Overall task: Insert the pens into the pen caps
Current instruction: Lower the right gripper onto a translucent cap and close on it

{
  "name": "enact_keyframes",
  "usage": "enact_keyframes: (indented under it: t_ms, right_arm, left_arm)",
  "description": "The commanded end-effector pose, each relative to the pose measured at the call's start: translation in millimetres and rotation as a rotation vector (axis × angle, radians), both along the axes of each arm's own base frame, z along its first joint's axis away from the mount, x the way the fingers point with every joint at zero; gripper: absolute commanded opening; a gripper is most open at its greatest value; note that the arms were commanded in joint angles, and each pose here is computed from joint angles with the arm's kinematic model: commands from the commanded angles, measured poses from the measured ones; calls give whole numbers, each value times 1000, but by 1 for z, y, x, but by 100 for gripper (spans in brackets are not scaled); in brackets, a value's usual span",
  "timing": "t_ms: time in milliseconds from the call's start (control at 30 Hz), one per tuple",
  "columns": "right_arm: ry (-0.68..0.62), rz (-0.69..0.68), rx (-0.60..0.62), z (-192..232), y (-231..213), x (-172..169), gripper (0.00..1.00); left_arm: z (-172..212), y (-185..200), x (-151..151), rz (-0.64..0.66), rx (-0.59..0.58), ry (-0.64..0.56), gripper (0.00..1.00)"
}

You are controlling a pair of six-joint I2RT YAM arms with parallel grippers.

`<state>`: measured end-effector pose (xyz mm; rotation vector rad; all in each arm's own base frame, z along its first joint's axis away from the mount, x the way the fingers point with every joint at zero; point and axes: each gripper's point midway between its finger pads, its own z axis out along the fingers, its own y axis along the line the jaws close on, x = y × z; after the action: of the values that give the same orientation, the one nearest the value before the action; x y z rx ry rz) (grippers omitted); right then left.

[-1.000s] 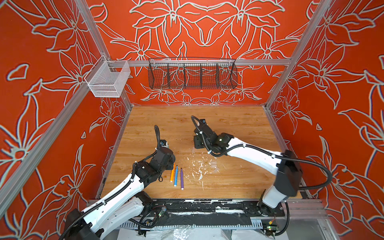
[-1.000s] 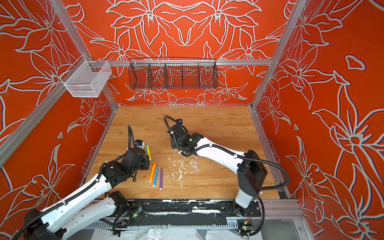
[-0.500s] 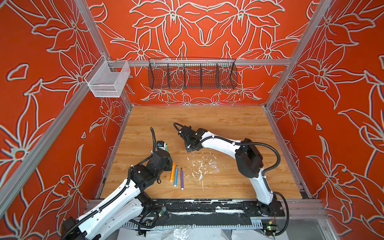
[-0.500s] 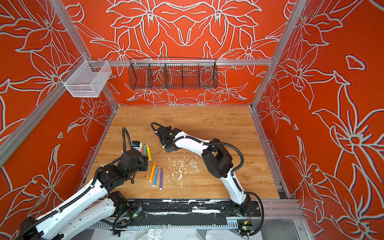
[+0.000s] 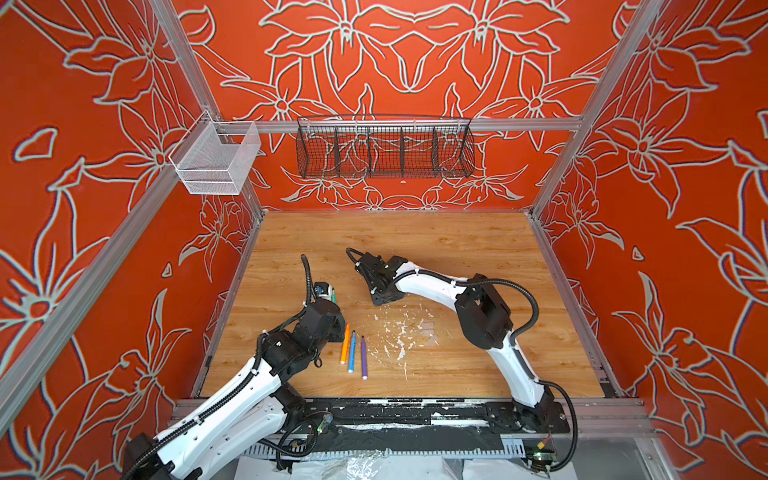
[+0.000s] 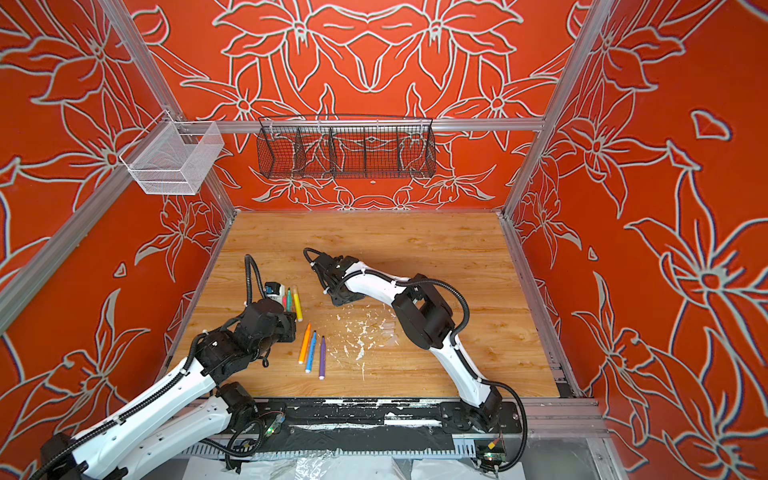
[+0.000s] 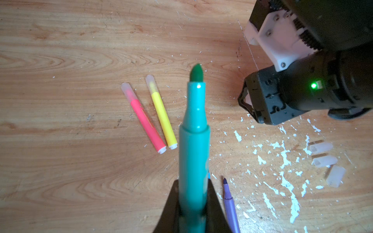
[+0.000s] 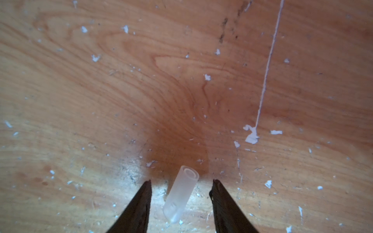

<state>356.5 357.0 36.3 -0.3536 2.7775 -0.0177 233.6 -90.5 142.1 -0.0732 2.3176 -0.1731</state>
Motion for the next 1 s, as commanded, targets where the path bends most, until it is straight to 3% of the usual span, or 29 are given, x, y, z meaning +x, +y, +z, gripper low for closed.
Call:
enact_keyframes:
  t_ms: [0, 533, 967]
  right_arm:
    - [28, -21, -4, -9, -6, 3, 49]
    - [53, -29, -20, -18, -13, -1, 36]
    - [46, -41, 3, -10, -20, -11, 38]
  left_arm:
    - [0, 1, 3, 16, -5, -6, 0]
    - [0, 0, 4, 14, -3, -4, 0]
    - [0, 0, 4, 14, -3, -4, 0]
